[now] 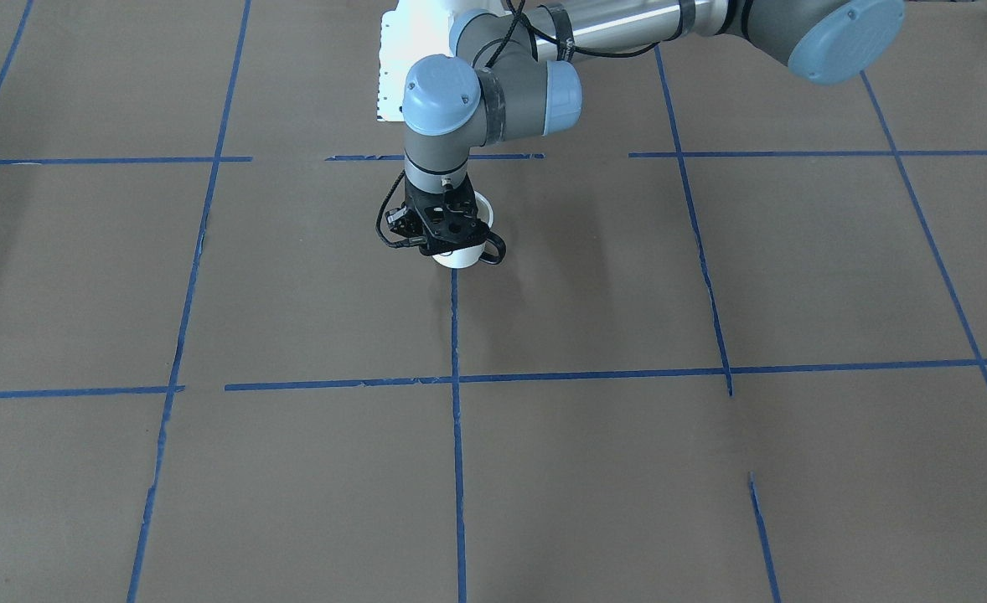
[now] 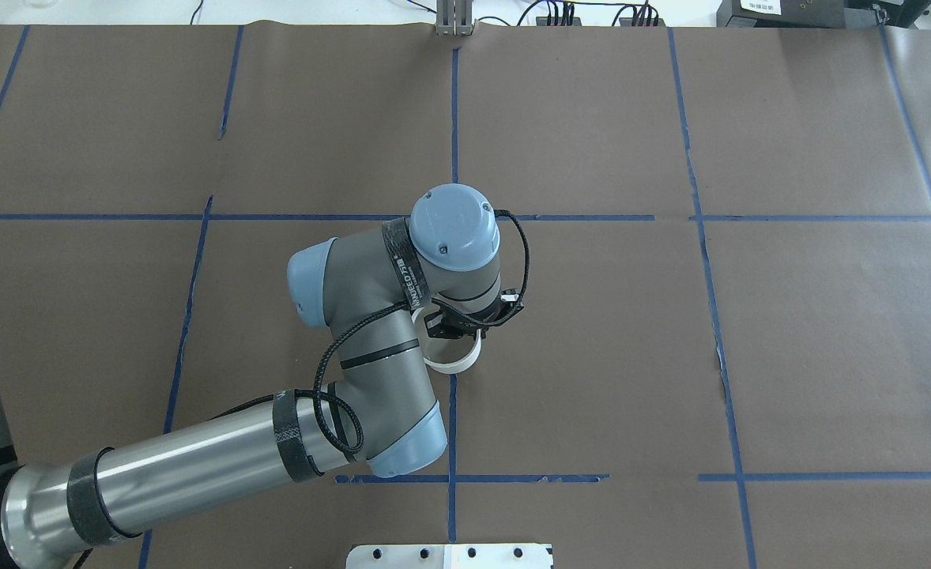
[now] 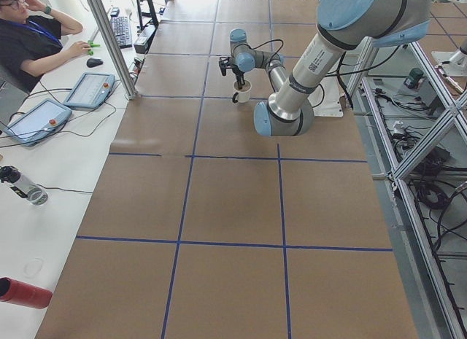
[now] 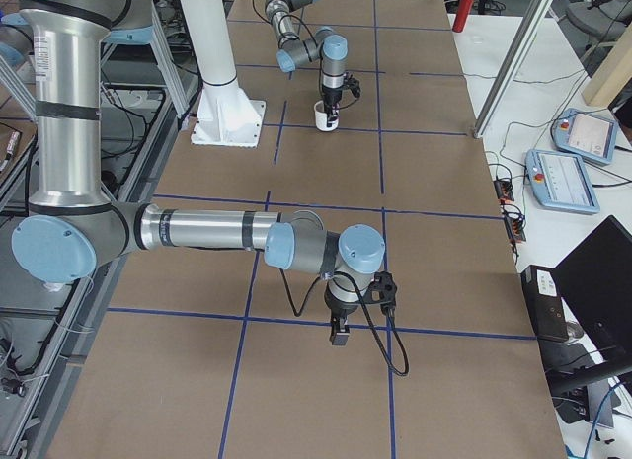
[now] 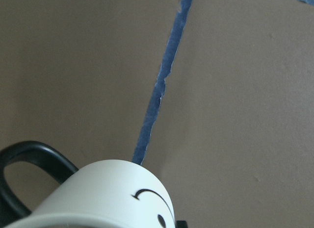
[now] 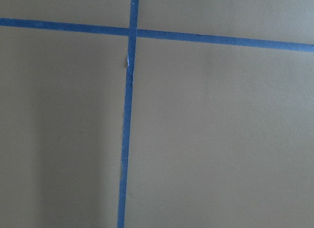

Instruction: Flip mug

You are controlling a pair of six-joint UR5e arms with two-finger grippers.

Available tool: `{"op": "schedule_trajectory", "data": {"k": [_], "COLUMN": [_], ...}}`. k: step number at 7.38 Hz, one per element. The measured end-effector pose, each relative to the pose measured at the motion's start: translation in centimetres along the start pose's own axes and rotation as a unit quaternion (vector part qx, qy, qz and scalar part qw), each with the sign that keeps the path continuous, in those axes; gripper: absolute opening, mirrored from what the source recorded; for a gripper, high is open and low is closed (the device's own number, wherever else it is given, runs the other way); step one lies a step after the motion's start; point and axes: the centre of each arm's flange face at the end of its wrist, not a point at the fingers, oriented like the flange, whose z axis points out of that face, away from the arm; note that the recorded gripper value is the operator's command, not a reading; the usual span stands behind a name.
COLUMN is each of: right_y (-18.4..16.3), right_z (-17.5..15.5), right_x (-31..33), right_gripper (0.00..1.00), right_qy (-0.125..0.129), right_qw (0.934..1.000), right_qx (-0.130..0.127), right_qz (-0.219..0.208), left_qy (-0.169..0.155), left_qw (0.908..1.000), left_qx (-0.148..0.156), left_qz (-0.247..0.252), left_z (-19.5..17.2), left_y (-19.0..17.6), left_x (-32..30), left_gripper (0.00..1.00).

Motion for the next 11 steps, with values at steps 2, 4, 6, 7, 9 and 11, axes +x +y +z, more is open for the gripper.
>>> {"op": "schedule_trajectory", "data": {"k": [2, 4, 6, 7, 9, 11], "right_y": [0.0, 0.0, 0.0, 0.0, 0.0, 0.0], "right_z": [0.0, 0.0, 0.0, 0.0, 0.0, 0.0], "right_x": [0.0, 0.0, 0.0, 0.0, 0.0, 0.0], "right_gripper": [1.00, 1.00, 1.00, 1.00, 1.00, 1.00], "right_qy": [0.000, 0.000, 0.000, 0.000, 0.000, 0.000], "right_qw": [1.0000, 1.0000, 1.0000, 1.0000, 1.0000, 1.0000], "right_qx": [0.000, 0.000, 0.000, 0.000, 0.000, 0.000], "right_qz": [0.000, 0.000, 0.000, 0.000, 0.000, 0.000], "left_qy": [-0.005, -0.006, 0.004, 0.015, 0.034, 0.052], "left_qw": [1.0000, 0.9999, 0.9999, 0.9998, 0.9992, 0.9973], "left_qx": [0.001, 0.003, 0.006, 0.010, 0.022, 0.040], "left_qz": [-0.005, -0.013, -0.014, -0.011, 0.002, 0.032], "left_z": [0.6, 0.7, -0.5, -2.1, -6.3, -10.2], "left_y": [-0.1, -0.2, -0.2, -0.4, -1.1, -2.5], "left_x": [-0.2, -0.4, -0.3, -0.5, -1.9, -4.4], "left_gripper": [0.98, 1.00, 1.00, 1.00, 1.00, 1.00]}}
